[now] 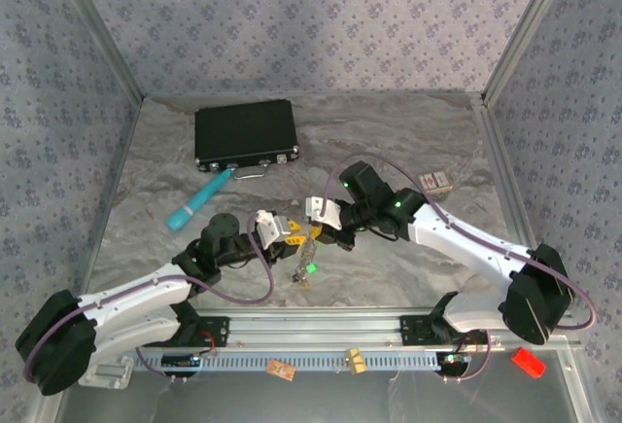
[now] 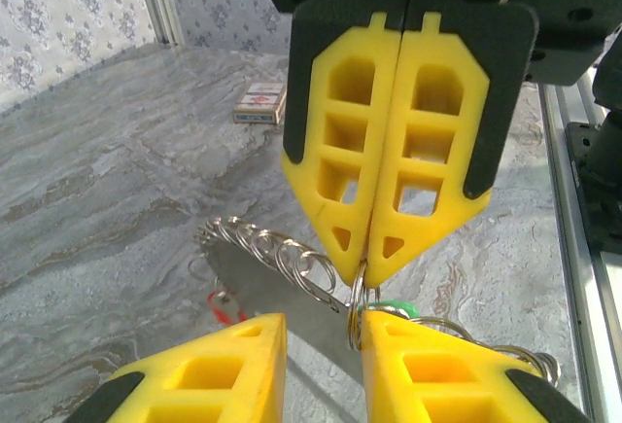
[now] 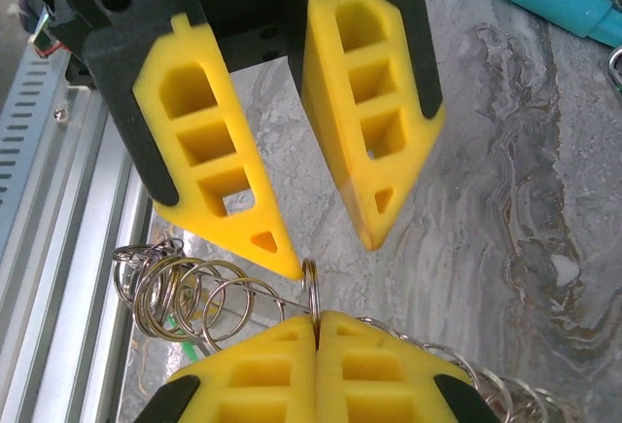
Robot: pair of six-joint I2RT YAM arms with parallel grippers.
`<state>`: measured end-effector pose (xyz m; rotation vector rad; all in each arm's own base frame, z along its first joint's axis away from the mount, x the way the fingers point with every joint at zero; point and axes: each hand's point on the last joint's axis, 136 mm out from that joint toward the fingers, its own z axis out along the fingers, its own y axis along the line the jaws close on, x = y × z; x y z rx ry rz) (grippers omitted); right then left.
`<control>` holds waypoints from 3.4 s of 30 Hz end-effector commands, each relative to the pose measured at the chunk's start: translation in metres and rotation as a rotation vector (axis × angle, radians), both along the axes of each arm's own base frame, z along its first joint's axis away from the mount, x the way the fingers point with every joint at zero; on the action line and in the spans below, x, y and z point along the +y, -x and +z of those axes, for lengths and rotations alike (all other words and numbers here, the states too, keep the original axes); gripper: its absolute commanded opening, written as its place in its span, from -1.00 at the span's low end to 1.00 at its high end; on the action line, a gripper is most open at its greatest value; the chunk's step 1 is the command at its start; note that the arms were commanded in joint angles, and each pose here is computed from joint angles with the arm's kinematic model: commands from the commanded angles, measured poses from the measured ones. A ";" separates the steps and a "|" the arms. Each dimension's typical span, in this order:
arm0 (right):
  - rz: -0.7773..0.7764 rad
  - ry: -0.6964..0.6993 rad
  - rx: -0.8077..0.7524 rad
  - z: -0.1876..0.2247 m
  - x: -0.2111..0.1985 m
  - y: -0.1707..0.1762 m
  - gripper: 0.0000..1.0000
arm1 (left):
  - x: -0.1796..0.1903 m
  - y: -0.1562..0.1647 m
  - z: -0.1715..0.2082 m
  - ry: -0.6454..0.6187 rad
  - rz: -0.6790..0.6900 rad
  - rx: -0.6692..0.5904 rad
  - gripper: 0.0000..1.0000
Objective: Put the keys on the keyring
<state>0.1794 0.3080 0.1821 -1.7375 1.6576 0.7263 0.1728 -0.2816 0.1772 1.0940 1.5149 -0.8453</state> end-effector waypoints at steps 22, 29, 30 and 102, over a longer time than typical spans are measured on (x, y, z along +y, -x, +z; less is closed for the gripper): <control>0.015 -0.055 -0.020 0.019 0.006 0.001 -0.55 | -0.007 0.005 0.014 0.037 -0.054 -0.035 -1.00; -0.047 -0.127 0.067 0.009 0.000 0.002 -0.42 | -0.006 0.009 0.028 0.127 -0.064 -0.059 -1.00; -0.053 -0.128 0.068 0.007 0.000 0.001 -0.42 | -0.006 0.009 0.029 0.130 -0.064 -0.059 -1.00; -0.025 -0.038 0.073 0.004 -0.004 0.003 -0.96 | -0.005 0.018 0.033 0.096 -0.110 -0.121 -1.00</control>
